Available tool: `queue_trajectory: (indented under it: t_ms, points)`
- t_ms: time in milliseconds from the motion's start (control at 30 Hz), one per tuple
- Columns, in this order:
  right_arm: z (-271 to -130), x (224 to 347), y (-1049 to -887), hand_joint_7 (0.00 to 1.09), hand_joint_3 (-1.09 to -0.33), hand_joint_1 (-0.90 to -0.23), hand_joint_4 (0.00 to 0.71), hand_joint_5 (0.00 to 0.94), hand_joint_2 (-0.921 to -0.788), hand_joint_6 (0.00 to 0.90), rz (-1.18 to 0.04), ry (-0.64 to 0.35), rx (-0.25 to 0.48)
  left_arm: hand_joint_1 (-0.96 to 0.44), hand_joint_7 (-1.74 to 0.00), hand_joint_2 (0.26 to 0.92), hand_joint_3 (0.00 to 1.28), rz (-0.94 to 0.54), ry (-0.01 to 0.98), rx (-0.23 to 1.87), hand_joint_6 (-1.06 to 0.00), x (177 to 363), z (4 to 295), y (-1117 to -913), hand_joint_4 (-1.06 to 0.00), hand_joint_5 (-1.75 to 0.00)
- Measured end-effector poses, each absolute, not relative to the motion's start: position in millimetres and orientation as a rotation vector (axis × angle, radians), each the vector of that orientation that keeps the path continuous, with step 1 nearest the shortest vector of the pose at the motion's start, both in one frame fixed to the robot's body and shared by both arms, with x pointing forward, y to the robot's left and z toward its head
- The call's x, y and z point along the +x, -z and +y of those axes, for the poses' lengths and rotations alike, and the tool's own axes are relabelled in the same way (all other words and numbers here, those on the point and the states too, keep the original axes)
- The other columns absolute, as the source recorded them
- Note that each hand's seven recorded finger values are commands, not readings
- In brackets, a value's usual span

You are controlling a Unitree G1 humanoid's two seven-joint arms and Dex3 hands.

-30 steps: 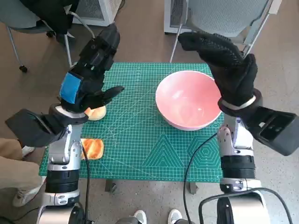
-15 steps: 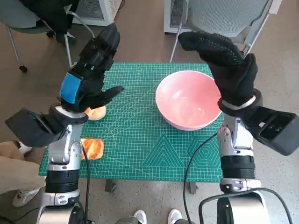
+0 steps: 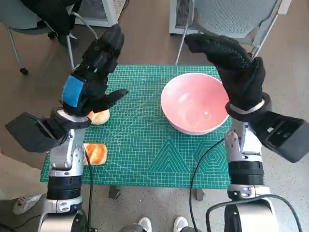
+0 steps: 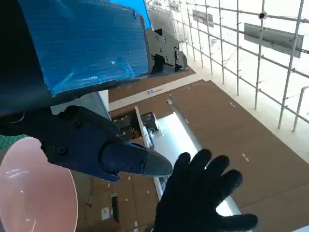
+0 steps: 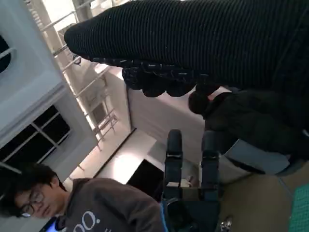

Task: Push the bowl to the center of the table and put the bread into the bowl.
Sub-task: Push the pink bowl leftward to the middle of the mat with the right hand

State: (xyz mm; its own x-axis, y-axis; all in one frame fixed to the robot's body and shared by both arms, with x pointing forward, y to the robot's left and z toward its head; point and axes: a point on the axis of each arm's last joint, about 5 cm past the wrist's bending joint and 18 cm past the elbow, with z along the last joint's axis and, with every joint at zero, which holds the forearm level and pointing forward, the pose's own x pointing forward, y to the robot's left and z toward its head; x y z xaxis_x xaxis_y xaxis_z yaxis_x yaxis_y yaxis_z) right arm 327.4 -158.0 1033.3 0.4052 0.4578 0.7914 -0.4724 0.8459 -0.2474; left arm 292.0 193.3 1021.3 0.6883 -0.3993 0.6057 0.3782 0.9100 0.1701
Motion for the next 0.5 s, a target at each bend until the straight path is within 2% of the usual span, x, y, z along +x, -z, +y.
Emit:
queue_trajectory:
  t_ms: [500]
  points:
    - [-179.8, 339.6, -1028.4, 0.30, -0.797, -0.704, 0.063, 0.000, -0.921, -0.001, -0.900, -0.448, 0.011, -0.63, -0.12, 0.921, 0.13, -0.685, 0.437, 0.033, -0.21, 292.0, 193, -1021, -0.04, 0.00]
